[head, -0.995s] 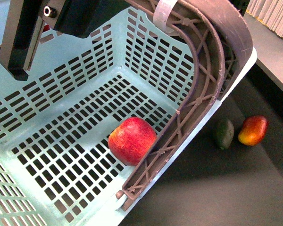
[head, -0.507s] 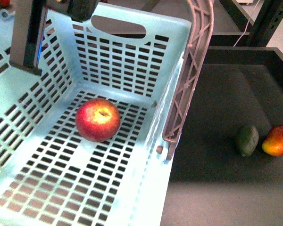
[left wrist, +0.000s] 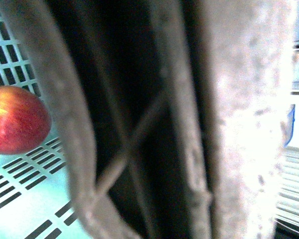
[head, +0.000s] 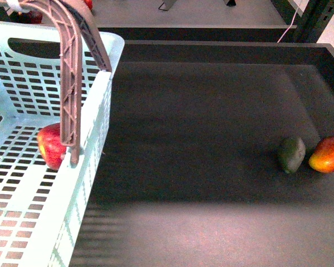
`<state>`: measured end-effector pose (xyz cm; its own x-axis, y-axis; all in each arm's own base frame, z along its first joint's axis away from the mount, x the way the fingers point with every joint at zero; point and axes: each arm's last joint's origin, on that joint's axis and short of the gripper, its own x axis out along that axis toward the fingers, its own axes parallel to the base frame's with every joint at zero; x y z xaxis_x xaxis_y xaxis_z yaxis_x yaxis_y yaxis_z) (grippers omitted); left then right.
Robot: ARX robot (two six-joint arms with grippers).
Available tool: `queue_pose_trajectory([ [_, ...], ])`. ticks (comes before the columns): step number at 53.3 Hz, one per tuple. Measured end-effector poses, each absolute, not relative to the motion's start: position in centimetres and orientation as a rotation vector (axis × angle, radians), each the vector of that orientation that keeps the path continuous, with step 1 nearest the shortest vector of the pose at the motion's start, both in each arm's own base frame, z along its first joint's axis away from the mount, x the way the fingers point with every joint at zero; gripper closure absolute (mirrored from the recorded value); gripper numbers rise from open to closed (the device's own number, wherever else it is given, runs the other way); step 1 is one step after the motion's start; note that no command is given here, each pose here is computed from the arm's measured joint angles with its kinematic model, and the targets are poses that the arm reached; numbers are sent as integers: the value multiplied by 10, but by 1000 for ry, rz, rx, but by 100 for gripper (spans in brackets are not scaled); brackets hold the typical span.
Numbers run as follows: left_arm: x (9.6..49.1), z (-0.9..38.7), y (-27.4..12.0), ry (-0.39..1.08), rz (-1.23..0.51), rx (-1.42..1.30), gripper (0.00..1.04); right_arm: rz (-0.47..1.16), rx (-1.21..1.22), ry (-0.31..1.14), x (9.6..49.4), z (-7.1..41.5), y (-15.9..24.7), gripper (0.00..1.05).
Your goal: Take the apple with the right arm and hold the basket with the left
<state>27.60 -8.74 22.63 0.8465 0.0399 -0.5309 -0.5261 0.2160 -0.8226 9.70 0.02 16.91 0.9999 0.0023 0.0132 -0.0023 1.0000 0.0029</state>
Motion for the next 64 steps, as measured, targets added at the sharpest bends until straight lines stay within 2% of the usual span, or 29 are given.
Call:
queue_pose_trajectory([
  [19, 283, 192, -68, 489, 426, -1310, 91, 2, 3, -13, 97, 169, 0, 9],
  [44, 303, 160, -53, 414, 507, -1355, 91, 2, 3, -13, 97, 169, 0, 9],
  [55, 292, 131, -57, 493, 567, -1350, 91, 2, 3, -14, 97, 169, 0, 9],
  [64, 278, 122, -57, 525, 581, -1349, 91, 2, 3, -14, 97, 169, 0, 9],
])
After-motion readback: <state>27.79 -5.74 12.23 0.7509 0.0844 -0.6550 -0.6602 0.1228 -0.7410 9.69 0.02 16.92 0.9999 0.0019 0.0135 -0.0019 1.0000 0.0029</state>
